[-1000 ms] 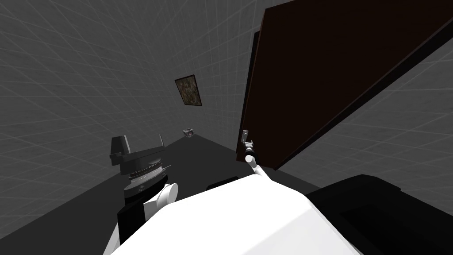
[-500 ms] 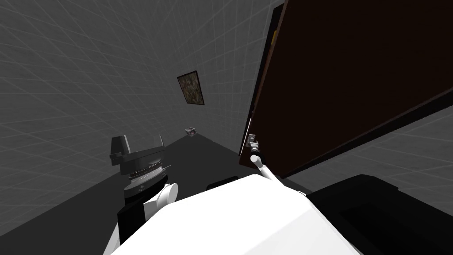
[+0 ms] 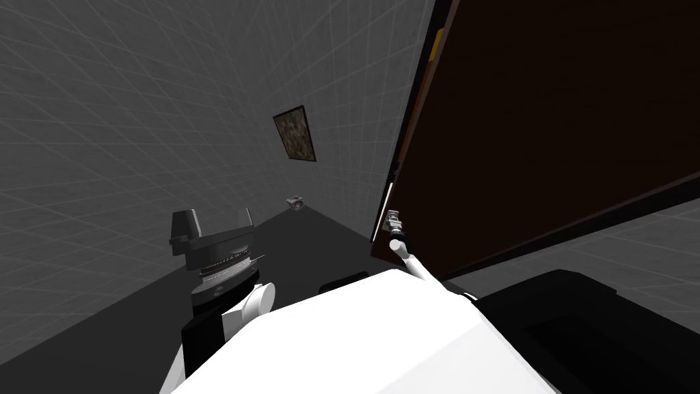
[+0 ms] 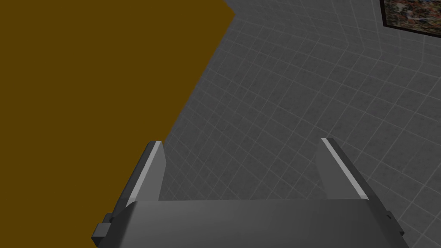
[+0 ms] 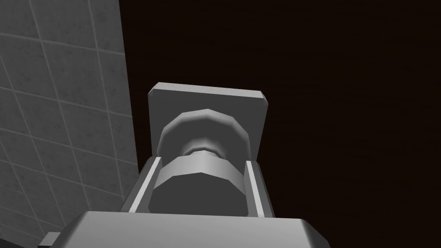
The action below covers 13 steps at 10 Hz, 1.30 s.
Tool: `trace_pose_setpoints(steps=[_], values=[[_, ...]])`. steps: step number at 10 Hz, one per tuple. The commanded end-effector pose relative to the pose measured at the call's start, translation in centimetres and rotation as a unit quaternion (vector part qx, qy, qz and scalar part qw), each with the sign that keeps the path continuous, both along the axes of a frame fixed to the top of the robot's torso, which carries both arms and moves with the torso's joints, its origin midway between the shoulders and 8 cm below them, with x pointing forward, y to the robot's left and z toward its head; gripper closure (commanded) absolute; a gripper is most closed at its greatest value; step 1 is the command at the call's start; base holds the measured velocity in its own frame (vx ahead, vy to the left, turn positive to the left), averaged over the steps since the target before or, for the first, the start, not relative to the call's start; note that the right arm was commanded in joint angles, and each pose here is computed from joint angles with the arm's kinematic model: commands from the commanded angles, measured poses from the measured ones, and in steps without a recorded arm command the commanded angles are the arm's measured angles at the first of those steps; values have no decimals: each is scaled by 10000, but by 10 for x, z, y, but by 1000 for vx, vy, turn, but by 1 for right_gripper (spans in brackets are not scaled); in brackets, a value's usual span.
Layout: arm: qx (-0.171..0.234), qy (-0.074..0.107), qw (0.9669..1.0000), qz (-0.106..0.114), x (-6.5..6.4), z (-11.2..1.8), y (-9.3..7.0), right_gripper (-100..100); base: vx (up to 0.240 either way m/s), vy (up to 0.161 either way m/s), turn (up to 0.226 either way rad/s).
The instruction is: Pull the door open
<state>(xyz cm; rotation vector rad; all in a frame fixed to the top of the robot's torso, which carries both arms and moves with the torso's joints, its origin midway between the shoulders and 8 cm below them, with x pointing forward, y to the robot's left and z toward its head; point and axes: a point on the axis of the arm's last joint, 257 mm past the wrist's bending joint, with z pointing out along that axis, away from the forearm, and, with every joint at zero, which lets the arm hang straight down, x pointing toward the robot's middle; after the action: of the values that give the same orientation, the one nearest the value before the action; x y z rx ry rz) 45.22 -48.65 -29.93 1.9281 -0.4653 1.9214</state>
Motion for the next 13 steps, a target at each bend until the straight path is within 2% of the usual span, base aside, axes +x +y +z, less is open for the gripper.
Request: trace_pose_setpoints(steps=[1,4,5,13], values=[[0,4,10000,5,0,0,1,100,-21,4,10],[0,4,10000,5,0,0,1,100,-4,1,1],[24,10,9999,120,1,-1,7,100,-148,-45,95],[161,-47,9975,681,8,3,39,100,-257,-14,108]])
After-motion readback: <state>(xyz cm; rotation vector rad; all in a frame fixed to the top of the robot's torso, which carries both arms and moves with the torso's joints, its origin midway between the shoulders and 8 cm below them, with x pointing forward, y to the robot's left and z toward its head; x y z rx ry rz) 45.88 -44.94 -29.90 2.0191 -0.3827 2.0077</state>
